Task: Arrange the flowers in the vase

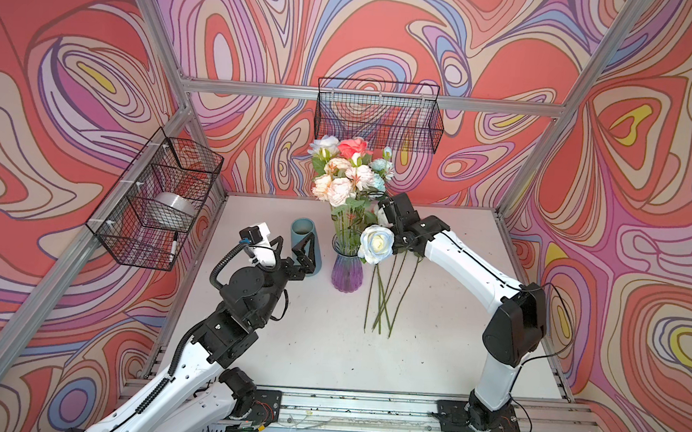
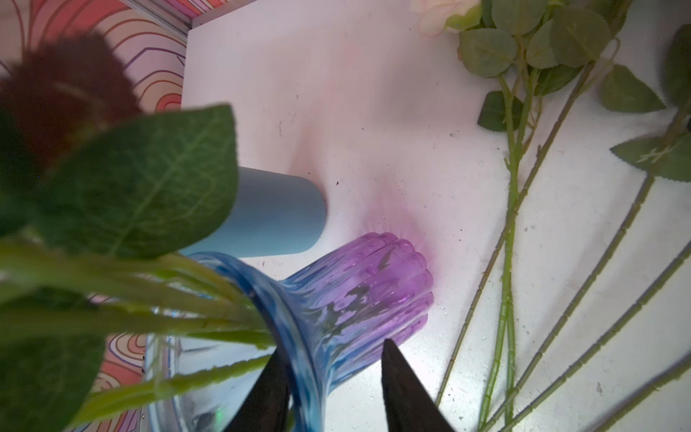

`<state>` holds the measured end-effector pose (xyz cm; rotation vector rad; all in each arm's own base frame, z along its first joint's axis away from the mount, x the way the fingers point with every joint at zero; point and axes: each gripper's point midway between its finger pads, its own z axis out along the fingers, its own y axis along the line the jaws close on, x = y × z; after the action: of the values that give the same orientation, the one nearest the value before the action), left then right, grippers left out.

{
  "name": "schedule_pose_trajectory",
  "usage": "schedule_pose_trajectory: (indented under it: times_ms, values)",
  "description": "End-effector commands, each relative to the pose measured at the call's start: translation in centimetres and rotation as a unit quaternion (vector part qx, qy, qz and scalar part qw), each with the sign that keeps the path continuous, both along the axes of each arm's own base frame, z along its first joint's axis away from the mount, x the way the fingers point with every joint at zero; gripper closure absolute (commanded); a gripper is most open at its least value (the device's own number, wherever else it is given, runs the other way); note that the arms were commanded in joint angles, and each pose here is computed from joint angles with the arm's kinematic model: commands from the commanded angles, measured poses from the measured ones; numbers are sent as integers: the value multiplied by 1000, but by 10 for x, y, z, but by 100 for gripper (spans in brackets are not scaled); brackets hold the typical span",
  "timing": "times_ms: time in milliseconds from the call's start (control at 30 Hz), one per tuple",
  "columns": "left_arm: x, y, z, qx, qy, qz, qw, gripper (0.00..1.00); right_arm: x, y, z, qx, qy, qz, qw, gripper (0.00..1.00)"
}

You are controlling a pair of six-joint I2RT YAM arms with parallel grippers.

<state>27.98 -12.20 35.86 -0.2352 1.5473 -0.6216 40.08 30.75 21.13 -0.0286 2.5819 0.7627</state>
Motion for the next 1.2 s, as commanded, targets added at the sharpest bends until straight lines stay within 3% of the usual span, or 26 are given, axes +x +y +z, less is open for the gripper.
schedule_pose_trajectory:
  times_ms: [0,433,1167]
  values:
    - [-5,4,17,-10,-15,1,1000,6,2,-4,-12,-34,12,-10,999,65]
    - [-7,6,19,-11,-20,3,1000,6,5,0,-13,-49,7,-20,999,100]
    - [-6,6,19,-6,-20,6,1000,6,6,-31,68,-24,-65,-50,996,100]
